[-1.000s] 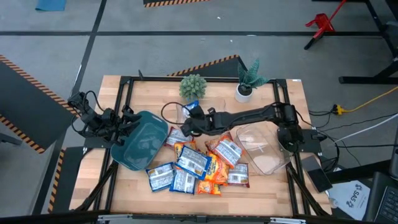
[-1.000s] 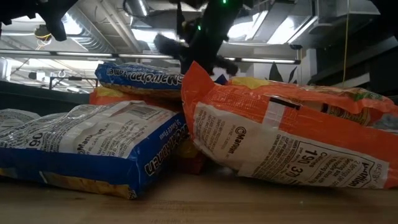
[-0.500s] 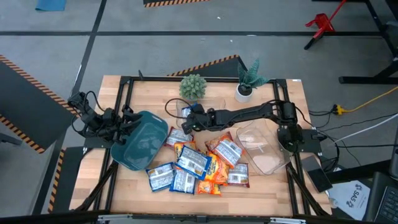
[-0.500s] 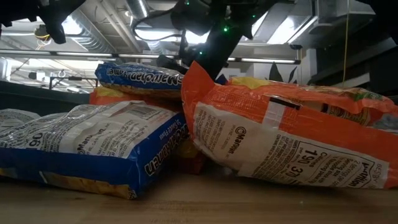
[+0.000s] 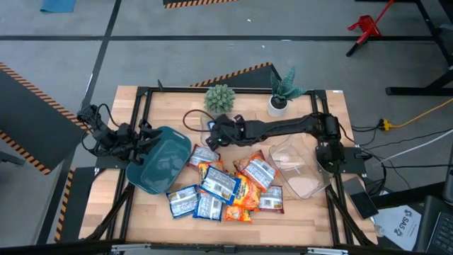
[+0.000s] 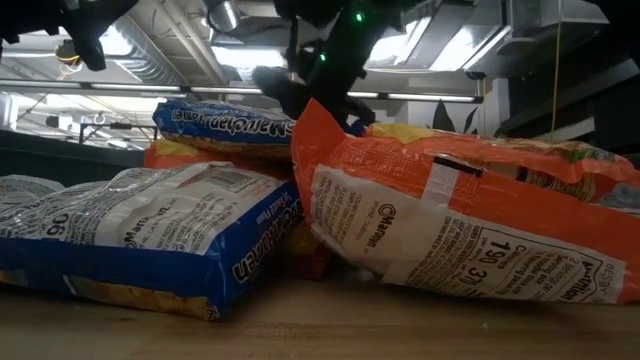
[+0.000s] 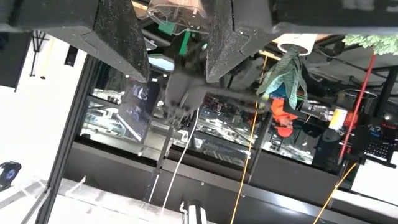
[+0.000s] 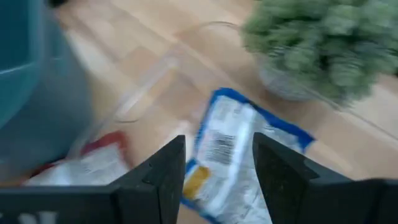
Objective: Sort Maruchan noodles
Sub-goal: Put the top blue noodle pack into the left transparent bin
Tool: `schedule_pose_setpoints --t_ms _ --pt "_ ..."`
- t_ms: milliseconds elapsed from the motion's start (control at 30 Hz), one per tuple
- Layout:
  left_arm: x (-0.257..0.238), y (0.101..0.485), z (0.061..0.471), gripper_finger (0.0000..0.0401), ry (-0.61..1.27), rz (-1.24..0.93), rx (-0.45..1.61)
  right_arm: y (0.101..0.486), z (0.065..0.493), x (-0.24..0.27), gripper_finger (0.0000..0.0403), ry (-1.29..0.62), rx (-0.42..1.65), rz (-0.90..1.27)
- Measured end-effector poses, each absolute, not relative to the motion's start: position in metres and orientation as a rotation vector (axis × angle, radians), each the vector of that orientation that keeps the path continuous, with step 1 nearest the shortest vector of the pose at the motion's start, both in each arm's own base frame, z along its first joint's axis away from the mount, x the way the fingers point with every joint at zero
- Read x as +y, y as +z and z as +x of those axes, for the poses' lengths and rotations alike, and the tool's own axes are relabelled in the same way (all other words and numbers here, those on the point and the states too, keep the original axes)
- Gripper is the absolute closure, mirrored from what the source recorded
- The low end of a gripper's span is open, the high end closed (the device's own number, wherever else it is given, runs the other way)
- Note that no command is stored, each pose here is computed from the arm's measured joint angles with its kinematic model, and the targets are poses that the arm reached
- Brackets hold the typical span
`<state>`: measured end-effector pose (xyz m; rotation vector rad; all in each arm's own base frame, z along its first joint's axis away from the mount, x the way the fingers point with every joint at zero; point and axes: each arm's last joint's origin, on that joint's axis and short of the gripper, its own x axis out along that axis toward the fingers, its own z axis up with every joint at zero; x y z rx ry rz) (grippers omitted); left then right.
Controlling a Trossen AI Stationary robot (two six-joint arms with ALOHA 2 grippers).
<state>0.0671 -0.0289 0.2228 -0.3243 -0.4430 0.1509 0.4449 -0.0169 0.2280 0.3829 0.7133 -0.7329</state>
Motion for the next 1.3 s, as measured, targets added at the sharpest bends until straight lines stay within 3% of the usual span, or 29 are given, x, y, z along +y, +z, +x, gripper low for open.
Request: schedule_pose_setpoints --t_ms 200,433,767,967,1100,1300 --pt "-0.029 0.22 0.068 0.0244 0.162 -0.33 -0.418 0.249 0.444 0.007 0.0231 -0.512 0.87 0.412" --pt "-0.032 0.215 0.071 0.0244 0.155 -0.313 -0.369 0.269 0.436 0.106 0.023 -0.194 0.895 0.258" --pt "-0.032 0.213 0.072 0.0244 0.154 -0.301 -0.355 0.249 0.405 0.207 0.0225 -0.147 0.858 -0.062" --pt "-0.033 0.211 0.072 0.0244 0.153 -0.288 -0.336 0.227 0.407 0.223 0.0155 -0.07 0.914 -0.001" --pt "-0.033 0.21 0.073 0.0244 0.15 -0.307 -0.325 0.21 0.412 0.224 0.0107 -0.14 0.915 -0.053" --pt "-0.033 0.21 0.073 0.0244 0.147 -0.323 -0.326 0.19 0.416 0.223 0.0091 -0.248 0.908 -0.102"
